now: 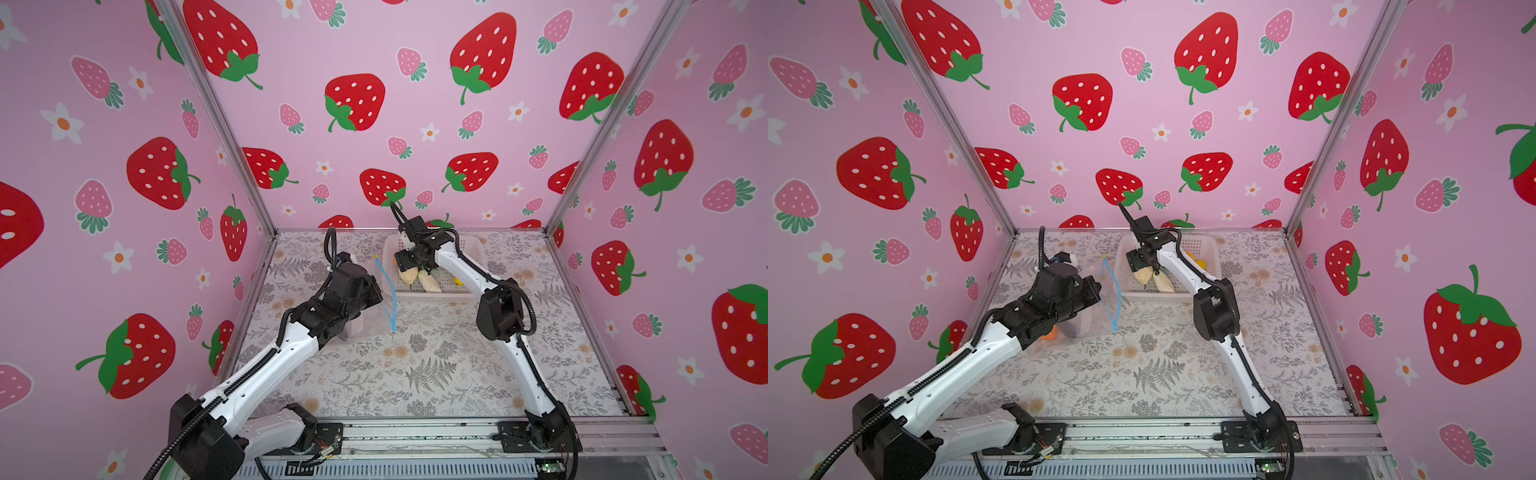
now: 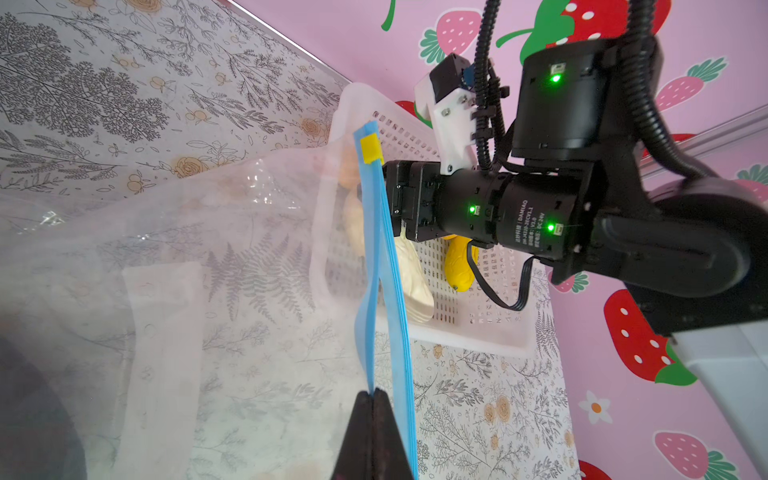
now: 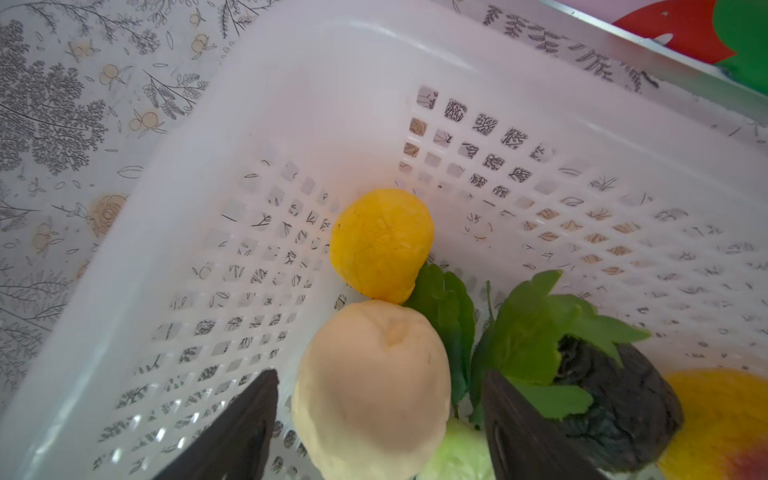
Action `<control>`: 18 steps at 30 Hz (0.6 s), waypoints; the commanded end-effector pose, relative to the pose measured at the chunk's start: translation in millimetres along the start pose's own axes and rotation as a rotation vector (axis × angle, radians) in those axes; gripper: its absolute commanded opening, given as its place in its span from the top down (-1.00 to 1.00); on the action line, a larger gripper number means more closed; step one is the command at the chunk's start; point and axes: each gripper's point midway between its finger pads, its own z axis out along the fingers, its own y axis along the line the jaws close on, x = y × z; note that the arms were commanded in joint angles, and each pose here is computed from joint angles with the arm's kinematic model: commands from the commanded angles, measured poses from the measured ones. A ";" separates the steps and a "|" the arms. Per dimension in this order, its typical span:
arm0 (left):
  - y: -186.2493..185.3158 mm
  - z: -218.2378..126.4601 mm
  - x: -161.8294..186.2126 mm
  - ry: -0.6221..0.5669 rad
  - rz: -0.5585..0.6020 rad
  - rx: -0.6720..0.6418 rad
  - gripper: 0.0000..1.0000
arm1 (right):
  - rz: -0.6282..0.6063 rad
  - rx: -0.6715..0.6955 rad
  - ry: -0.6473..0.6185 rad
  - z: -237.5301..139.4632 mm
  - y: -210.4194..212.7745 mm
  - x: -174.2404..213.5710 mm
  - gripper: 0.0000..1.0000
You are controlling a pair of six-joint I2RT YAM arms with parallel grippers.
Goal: Place the food in the zip-top bag and seal the zipper
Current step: 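Lower the right gripper onto the cream bun and close on it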
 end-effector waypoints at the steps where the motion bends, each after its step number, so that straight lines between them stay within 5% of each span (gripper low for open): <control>1: -4.2 0.0 -7.0 -0.020 0.000 0.011 1.00 | -0.023 0.015 0.033 14.8 -3.6 12.2 -0.59; 18: -3.4 1.1 -6.1 -0.018 -0.001 0.009 1.00 | -0.012 -0.006 0.085 39.4 0.2 32.6 -0.47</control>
